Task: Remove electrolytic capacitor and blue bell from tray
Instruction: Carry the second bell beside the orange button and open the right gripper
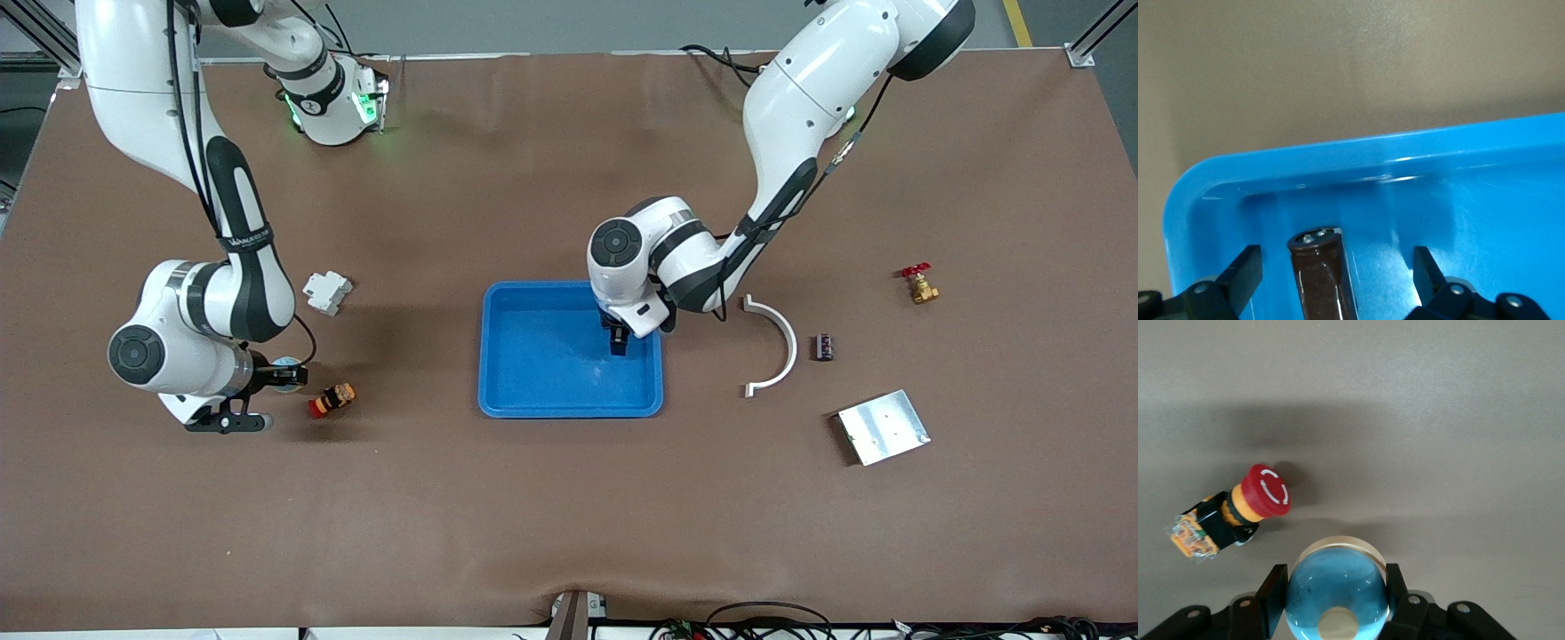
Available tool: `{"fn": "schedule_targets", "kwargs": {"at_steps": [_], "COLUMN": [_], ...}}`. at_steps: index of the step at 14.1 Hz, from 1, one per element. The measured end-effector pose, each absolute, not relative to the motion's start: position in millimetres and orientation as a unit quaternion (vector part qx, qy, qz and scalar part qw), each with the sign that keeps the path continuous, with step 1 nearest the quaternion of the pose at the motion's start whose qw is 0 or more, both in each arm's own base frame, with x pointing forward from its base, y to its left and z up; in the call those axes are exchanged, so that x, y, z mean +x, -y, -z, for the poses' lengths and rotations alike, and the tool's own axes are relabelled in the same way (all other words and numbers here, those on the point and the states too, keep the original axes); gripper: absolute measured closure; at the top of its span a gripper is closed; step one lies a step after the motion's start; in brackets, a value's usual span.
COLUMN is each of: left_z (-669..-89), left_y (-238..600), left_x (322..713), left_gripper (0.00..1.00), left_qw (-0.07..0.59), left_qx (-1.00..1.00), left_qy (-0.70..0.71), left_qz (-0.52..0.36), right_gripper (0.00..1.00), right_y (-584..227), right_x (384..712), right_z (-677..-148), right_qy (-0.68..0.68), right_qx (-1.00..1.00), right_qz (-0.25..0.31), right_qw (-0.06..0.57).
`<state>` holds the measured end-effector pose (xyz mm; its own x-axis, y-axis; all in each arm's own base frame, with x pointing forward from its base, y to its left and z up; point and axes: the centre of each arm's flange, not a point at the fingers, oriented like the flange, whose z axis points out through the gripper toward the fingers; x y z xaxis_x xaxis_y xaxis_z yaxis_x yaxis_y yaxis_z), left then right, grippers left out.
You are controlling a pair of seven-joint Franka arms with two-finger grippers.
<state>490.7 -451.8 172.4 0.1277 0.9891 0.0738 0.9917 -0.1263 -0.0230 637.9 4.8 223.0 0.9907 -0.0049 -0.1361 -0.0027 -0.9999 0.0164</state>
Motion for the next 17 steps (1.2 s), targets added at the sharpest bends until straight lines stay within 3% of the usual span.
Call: {"fn": "schedule_targets", "kwargs": {"at_steps": [1,7,8,11,12,13,14,15,17], "left_z": [-172,-177,-178,-178,-179,-183,-191,-203,-233], "left_y": [452,456,457,458,459,463,465,467,464], "left_x": [491,492,492,491,490,489,491,492,497], "left_gripper": [0.00,0.62,0.67,0.67,0.67,0.67,0.67,0.67,0.67], "left_qw": [0.033,0.026,0.026,0.026,0.025,0.022,0.018,0.018,0.025], "left_qx": [-0.750,-0.751,-0.753,-0.769,-0.781,-0.794,-0.808,-0.833,-0.880], "left_qy": [0.660,0.659,0.658,0.639,0.624,0.607,0.588,0.553,0.473], "left_qz": [0.020,0.021,0.021,0.023,0.022,0.021,0.023,0.027,0.040], "right_gripper": [0.36,0.36,0.36,0.36,0.30,0.15,0.06,0.00,0.00], "right_y": [-4,-2,-1,-1,-1,0,1,4,10], "right_x": [637,631,631,630,630,630,630,631,634], "right_z": [-222,-208,-207,-201,-200,-200,-200,-201,-207], "right_qy": [0.002,0.004,0.004,0.006,0.008,0.010,0.011,0.013,0.017], "right_qx": [0.998,0.997,0.997,0.997,0.997,0.997,0.997,0.997,0.997], "right_qz": [0.067,0.078,0.078,0.082,0.083,0.082,0.081,0.080,0.076], "right_qw": [0.009,0.011,0.012,0.011,0.009,0.009,0.010,0.011,0.013]}}
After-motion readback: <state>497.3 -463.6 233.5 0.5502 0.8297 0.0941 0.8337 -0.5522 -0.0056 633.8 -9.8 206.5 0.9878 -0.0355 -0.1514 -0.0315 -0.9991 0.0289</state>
